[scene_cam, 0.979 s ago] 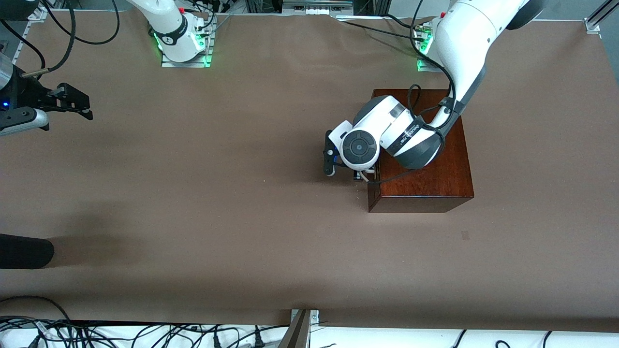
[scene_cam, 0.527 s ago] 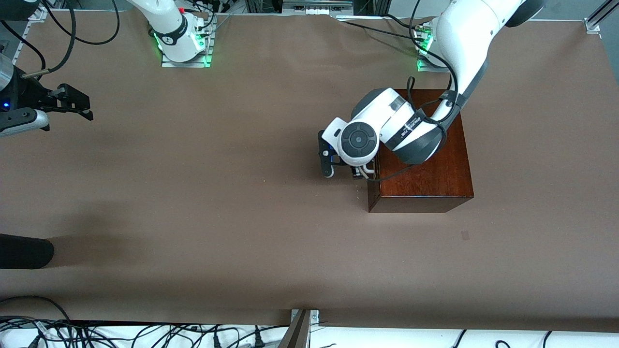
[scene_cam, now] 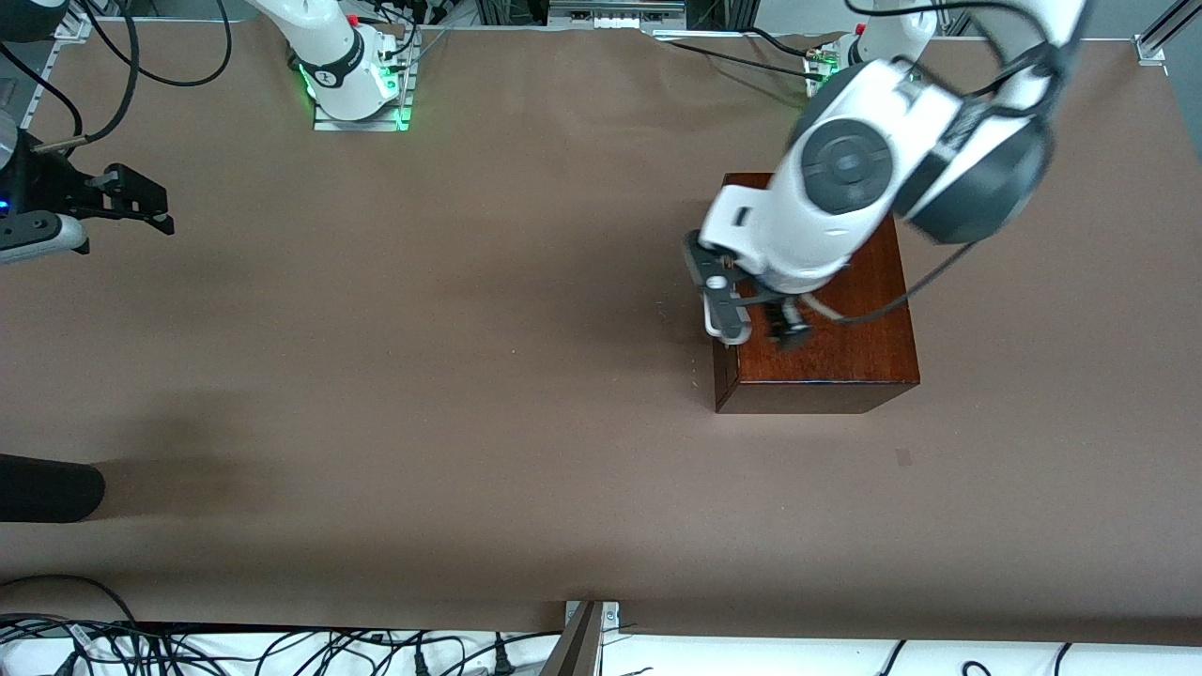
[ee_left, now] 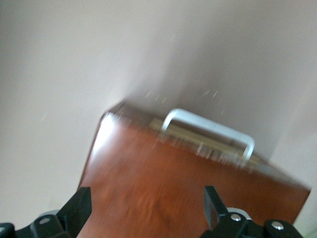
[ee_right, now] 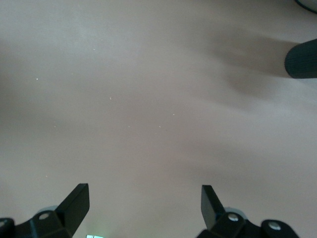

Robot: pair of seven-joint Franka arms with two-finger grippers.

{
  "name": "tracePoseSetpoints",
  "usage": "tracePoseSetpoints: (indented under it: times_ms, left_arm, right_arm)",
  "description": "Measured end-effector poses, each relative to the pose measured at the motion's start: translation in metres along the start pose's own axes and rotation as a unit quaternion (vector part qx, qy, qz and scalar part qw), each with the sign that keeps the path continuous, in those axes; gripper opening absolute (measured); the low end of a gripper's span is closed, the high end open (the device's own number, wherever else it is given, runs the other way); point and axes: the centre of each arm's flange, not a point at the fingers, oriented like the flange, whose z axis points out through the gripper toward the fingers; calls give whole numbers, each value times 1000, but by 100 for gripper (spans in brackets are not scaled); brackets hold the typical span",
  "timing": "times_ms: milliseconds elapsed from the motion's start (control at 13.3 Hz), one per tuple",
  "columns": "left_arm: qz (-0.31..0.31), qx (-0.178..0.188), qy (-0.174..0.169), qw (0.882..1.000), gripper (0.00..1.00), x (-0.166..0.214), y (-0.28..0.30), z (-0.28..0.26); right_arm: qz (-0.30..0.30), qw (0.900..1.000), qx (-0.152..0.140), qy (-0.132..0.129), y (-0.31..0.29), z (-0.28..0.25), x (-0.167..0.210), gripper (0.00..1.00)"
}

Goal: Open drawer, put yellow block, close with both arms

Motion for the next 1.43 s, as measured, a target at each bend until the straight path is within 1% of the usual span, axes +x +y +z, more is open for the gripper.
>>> tracePoseSetpoints:
  times_ms: [226, 377, 452, 527, 603, 678, 753, 829, 904, 979, 1055, 1130, 1205, 1281, 1432]
  left_arm:
    - [-54, -8, -15, 998, 100, -68, -52, -19]
    - [-101, 2, -24, 995, 100, -111, -77, -35]
    - [-124, 6, -26, 992, 100, -134, -83, -44]
    - [-154, 5, -17, 988, 100, -158, -88, -54]
    - [-196, -1, 8, 981, 100, -184, -89, -64]
    - [-248, -16, 32, 968, 100, -215, -87, -69]
    - [-304, -37, 51, 951, 100, -251, -83, -68]
    - [-347, -49, 61, 934, 100, -282, -77, -66]
    - [-381, -50, 65, 921, 100, -305, -69, -66]
    - [-404, -44, 62, 911, 100, -314, -60, -67]
    - [-421, -33, 52, 905, 100, -315, -53, -69]
    - [-428, -26, 45, 902, 100, -310, -47, -69]
    - [-425, -24, 40, 904, 100, -306, -45, -65]
    - [-429, -25, 38, 902, 100, -302, -46, -60]
    - [-462, -28, 32, 886, 100, -298, -48, -52]
  right_arm:
    - [3, 1000, 2, 0, 4, 1, -1, 100]
    - [0, 1000, 2, 0, 1, 1, 0, 100]
    - [-2, 1000, 2, 0, 0, 1, 0, 100]
    - [-3, 1000, 2, 0, -2, 1, 1, 100]
    - [-4, 1000, 2, 0, -3, 1, 1, 100]
    - [-5, 1000, 2, 0, -4, 0, 1, 100]
    - [-5, 1000, 2, 0, -4, 0, 1, 100]
    - [-5, 1000, 2, 0, -4, 0, 1, 100]
    - [-4, 1000, 2, 0, -4, 0, 1, 100]
    - [-4, 1000, 3, 0, -4, 0, 1, 100]
    - [-4, 1000, 3, 0, -4, 0, 1, 100]
    - [-4, 1000, 3, 0, -4, 0, 1, 100]
    - [-4, 1000, 3, 0, -4, 0, 1, 100]
    - [-4, 1000, 3, 0, -4, 0, 1, 100]
    - [-4, 1000, 3, 0, -4, 0, 1, 100]
